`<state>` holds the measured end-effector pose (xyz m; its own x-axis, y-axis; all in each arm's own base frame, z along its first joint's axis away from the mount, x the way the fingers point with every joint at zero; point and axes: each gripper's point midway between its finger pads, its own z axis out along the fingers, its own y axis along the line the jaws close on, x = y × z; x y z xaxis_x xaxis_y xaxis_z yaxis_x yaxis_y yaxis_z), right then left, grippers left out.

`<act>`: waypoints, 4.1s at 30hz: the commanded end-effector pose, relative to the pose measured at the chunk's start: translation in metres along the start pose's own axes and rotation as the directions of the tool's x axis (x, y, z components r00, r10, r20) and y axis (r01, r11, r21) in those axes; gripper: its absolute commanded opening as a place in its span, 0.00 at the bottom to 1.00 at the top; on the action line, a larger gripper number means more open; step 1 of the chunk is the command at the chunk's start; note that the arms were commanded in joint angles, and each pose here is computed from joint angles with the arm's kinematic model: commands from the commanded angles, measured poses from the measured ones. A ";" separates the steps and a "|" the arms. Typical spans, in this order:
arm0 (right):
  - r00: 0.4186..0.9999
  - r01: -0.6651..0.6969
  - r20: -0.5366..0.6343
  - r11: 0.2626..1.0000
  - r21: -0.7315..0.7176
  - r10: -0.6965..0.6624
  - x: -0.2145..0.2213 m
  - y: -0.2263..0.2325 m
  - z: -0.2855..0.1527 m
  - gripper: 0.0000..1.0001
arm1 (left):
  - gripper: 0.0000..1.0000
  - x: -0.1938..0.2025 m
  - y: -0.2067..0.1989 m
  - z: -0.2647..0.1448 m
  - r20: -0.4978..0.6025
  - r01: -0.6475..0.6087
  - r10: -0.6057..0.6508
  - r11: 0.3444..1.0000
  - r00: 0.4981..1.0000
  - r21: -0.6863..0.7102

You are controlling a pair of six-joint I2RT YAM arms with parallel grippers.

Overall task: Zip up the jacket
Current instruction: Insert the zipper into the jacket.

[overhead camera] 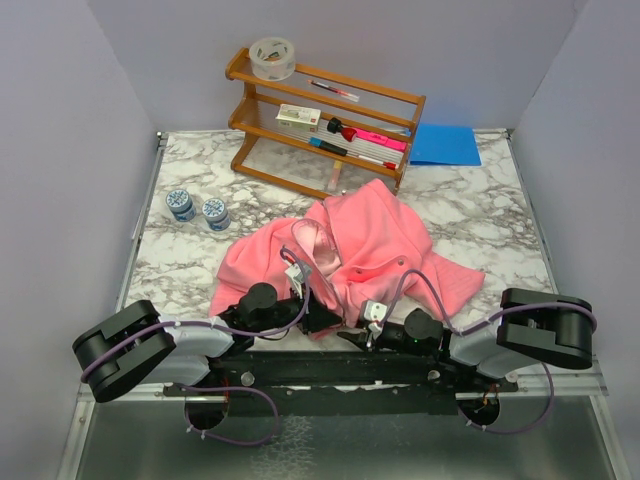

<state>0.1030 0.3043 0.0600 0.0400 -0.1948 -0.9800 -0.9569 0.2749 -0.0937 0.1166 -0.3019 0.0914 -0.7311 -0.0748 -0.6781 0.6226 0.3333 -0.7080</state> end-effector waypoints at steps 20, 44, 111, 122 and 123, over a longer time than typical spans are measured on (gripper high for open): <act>0.996 -0.084 0.014 0.996 0.003 0.084 -0.005 0.007 -0.006 0.01 | 0.00 -0.010 -0.014 0.002 0.023 -0.012 0.010 0.999 1.000 0.047; 0.716 -0.684 0.012 0.697 0.215 0.698 -0.052 0.000 0.000 0.00 | 0.00 -0.023 -0.004 -0.011 0.129 -0.151 0.151 0.989 0.980 -0.011; 0.321 -0.943 0.557 0.204 0.262 0.766 -0.168 -0.097 0.009 0.00 | 0.00 0.015 0.012 -0.009 0.013 -0.272 0.274 0.958 0.962 -0.093; 0.175 -0.982 0.666 0.182 0.060 0.725 -0.220 -0.111 0.008 0.00 | 0.00 0.016 0.016 -0.008 0.010 -0.266 0.269 0.957 0.963 -0.114; 0.161 -0.983 0.669 0.180 0.042 0.725 -0.223 -0.111 0.008 0.00 | 0.00 0.016 0.017 -0.008 0.008 -0.265 0.268 0.957 0.963 -0.116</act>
<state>0.1737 0.3077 0.1612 -0.6422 0.4901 -0.5895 -0.1455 0.6771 0.7214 0.1517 -0.2942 0.1313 -0.4055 -0.2287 -0.8850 0.7486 0.4725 -0.4651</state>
